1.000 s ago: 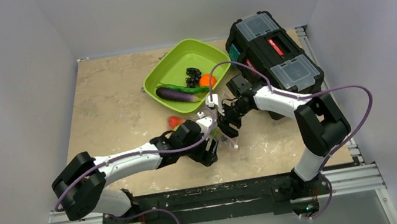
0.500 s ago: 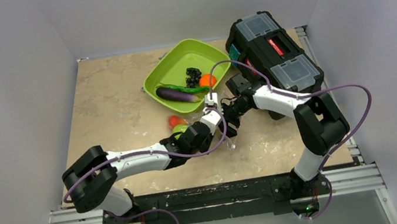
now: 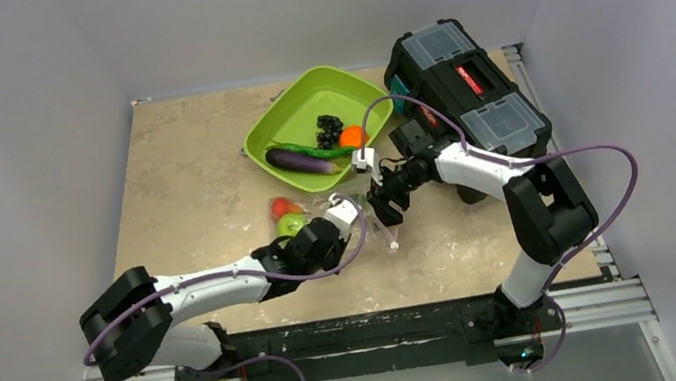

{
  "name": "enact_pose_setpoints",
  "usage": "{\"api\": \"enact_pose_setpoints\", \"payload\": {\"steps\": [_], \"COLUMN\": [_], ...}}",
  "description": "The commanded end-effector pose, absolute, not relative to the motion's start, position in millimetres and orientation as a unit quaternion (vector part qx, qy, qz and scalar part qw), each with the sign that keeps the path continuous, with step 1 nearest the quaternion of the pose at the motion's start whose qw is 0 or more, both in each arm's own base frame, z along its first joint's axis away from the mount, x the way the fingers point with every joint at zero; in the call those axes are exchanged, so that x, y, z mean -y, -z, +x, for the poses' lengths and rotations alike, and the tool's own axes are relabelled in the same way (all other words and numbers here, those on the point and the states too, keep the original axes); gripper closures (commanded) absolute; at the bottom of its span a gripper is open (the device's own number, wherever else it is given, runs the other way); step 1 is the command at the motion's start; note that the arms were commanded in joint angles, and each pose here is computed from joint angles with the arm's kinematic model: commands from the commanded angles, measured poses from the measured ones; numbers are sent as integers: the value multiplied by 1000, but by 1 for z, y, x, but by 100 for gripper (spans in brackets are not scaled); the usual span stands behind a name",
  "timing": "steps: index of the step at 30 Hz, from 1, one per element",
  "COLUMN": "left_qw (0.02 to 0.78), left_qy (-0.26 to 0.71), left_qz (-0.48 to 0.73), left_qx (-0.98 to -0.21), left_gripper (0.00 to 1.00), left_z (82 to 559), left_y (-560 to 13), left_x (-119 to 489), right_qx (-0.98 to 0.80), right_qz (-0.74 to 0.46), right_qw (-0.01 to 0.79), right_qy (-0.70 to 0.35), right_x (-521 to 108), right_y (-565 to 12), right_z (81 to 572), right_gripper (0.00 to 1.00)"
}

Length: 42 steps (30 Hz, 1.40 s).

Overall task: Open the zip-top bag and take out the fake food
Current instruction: Pick up the fake fruit from the zipper food storage bag.

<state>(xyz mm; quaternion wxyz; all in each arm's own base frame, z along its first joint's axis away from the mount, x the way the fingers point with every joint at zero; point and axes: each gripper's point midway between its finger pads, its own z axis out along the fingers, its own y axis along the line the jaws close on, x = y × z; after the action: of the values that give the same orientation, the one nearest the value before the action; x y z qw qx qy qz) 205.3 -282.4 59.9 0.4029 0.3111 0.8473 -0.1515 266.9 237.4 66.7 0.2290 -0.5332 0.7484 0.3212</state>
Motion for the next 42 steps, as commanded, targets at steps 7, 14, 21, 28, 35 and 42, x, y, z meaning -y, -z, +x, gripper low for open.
{"api": "enact_pose_setpoints", "payload": {"steps": [7,14,21,28,35,42], "left_qw": [368,388,386,397,424,465], "left_qy": [136,144,164,211,249,253], "left_qz": [314,294,278,256,228,187], "left_qx": [-865,-862,-864,-856,-840,-828], "left_gripper": [100,100,100,72,51,31], "left_z": [194,197,198,193,189,189], "left_y": [-45,-60,-65,-86,-120,-143], "left_x": [254,245,254,263,259,232], "right_qx": [-727,-731,-737,-743,-745,-749], "right_qz": [-545,-562,-578,-591,-600,-598], "right_qw": [255,242,237,214,207,220], "right_qy": [-330,-301,-257,-229,-203,-182], "right_x": [-237,-220,-199,-178,-158,-140], "right_y": [-96,-98,-103,-92,-91,-103], "right_z": [269,263,257,241,227,215], "right_gripper": [90,93,94,94,94,95]}}
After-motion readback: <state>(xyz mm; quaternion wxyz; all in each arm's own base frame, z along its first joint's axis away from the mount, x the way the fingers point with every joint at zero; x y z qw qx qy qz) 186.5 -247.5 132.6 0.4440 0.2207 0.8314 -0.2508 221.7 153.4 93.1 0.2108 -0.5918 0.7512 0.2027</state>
